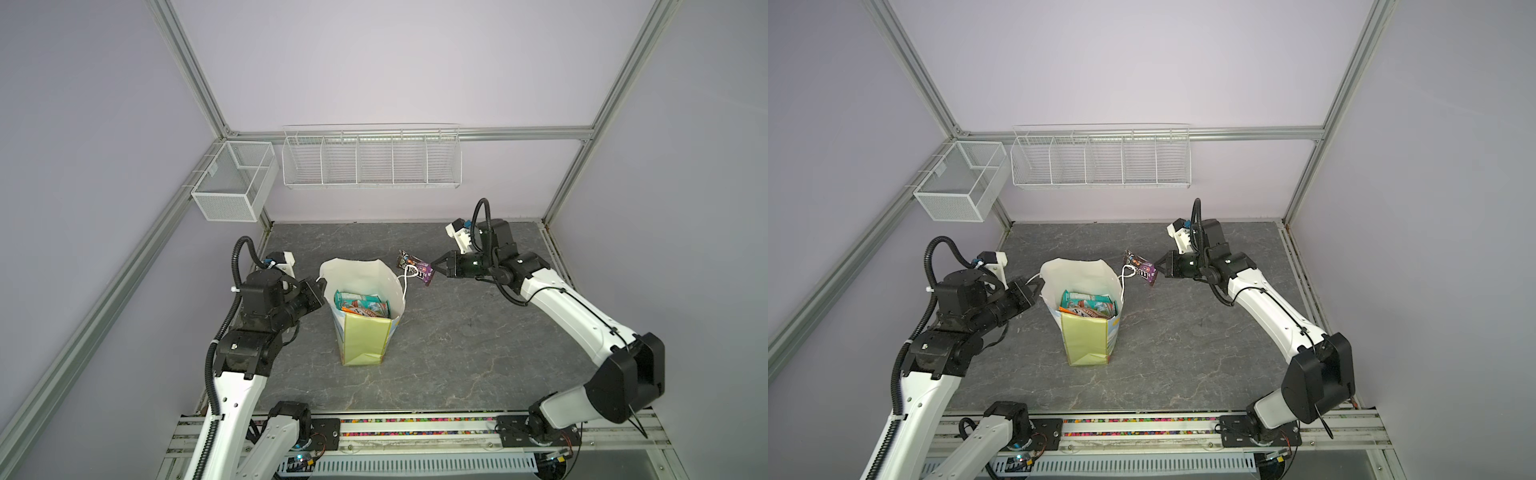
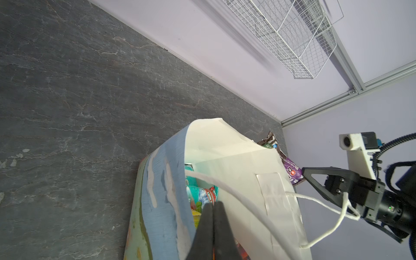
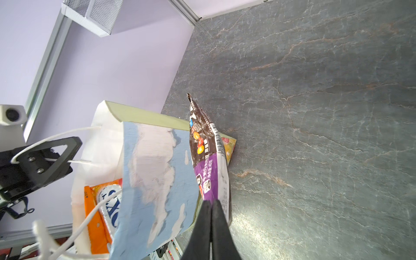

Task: Place the snacks into the paper bag
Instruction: Pick up the snack at the center of the table, then place the snack in the paper bag.

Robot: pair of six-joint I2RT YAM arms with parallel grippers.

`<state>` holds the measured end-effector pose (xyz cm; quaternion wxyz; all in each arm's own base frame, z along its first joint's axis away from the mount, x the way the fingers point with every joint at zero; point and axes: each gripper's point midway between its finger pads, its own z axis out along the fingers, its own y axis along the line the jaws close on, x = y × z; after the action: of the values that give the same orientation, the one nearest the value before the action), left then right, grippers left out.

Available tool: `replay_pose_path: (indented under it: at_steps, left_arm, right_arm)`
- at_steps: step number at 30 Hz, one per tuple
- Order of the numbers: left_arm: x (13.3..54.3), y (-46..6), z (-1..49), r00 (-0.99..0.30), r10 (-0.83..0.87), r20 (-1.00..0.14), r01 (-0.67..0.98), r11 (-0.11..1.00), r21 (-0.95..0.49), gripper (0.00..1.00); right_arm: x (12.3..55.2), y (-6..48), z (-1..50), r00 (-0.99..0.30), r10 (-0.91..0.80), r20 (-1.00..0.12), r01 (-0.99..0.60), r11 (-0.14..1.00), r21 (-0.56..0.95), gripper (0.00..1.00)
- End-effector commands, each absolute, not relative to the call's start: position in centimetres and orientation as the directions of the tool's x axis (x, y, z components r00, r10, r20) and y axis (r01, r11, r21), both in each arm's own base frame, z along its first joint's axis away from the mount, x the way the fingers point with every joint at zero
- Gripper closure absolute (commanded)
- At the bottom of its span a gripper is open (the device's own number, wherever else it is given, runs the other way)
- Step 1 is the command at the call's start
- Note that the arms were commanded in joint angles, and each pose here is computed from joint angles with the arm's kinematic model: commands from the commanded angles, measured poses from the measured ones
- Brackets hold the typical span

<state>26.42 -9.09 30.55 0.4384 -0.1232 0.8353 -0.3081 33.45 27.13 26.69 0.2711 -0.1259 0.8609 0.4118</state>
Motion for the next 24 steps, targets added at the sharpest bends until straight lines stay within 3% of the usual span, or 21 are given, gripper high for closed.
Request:
replay_pose_path:
  at_steps: [1, 24]
  left_arm:
    - [26.4, -9.2, 33.9, -0.510, -0.496, -0.703, 0.139, 0.758, -0.637, 1.00]
    - [26.3, -9.2, 33.6, -0.517, -0.494, -0.699, 0.135, 0.759, -0.637, 1.00]
  right_arm:
    - [32.2, 26.9, 30.0, -0.767, -0.003, -0.642, -0.500, 0.630, 0.594, 0.93]
    - [26.4, 26.9, 38.9, -0.617, 0.000, -0.787, -0.637, 0.587, 0.499, 0.93]
